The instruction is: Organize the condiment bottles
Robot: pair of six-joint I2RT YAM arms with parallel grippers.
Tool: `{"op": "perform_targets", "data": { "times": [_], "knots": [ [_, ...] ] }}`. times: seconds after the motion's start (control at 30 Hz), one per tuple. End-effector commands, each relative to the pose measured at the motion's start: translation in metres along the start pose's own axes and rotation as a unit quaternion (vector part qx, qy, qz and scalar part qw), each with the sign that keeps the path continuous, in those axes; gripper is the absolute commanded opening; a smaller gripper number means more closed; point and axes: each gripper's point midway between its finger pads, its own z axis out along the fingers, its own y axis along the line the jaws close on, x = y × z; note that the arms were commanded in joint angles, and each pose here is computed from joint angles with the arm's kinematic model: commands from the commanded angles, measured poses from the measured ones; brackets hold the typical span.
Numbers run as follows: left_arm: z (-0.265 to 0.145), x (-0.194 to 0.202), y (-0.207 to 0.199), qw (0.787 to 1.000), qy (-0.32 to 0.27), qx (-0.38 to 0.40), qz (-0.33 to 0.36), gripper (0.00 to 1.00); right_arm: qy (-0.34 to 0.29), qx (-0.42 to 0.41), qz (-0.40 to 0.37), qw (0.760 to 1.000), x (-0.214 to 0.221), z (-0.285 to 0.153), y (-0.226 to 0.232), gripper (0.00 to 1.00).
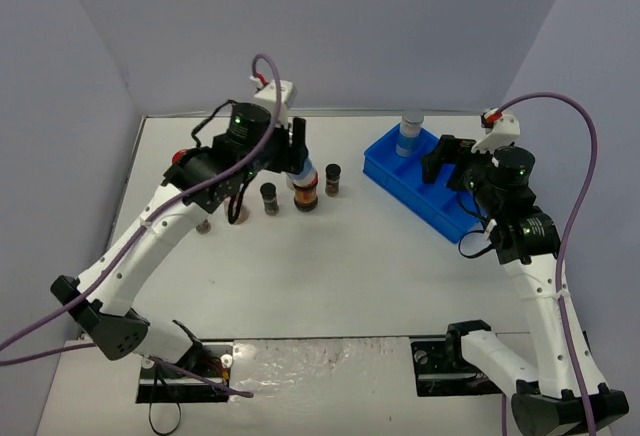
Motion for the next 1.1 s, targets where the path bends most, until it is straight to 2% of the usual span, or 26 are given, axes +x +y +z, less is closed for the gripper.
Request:
{"op": "perform_targets", "data": {
  "times": [0.0, 0.27, 0.4, 0.57, 0.73, 0.77, 0.8, 0.83, 0.93, 1.07],
  "knots": [
    [0.027, 0.035, -0.049, 1.000, 0.018, 0.018, 0.006, 0.12, -0.020, -0.016, -0.017, 1.000, 0.000, -0.009, 0.006, 1.00],
    [0.090, 0.096, -0.097, 0.998, 0.056, 0.023, 0.022, 0.20, -0.005, -0.016, -0.029, 0.999, 0.019, -0.012, 0.007, 1.00],
    [0.108, 0.122, -0.103, 0.997, 0.066, 0.009, 0.039, 0.24, 0.006, -0.017, -0.037, 0.999, 0.028, -0.010, 0.007, 1.00],
    [0.117, 0.140, -0.106, 0.998, 0.055, 0.006, 0.026, 0.30, 0.014, -0.017, -0.047, 0.999, 0.035, -0.010, 0.007, 1.00],
    [0.122, 0.162, -0.102, 0.997, 0.069, 0.003, 0.020, 0.54, 0.027, -0.023, -0.054, 0.998, 0.042, -0.004, 0.010, 1.00],
    [0.121, 0.163, -0.102, 0.997, 0.069, 0.003, 0.020, 0.60, 0.027, -0.025, -0.054, 0.998, 0.041, -0.004, 0.012, 1.00],
    [0.119, 0.162, -0.101, 0.997, 0.069, 0.003, 0.021, 0.73, 0.029, -0.026, -0.056, 0.998, 0.041, -0.002, 0.012, 1.00],
    [0.117, 0.161, -0.100, 0.997, 0.068, 0.003, 0.022, 0.80, 0.029, -0.028, -0.057, 0.998, 0.040, -0.002, 0.013, 1.00],
    [0.109, 0.156, -0.098, 0.998, 0.065, 0.003, 0.022, 0.97, 0.028, -0.034, -0.064, 0.997, 0.037, 0.000, 0.017, 1.00],
    [0.088, 0.142, -0.092, 0.998, 0.057, 0.005, 0.018, 0.97, 0.042, -0.046, -0.070, 0.996, 0.041, 0.007, 0.025, 1.00]
  ]
}}
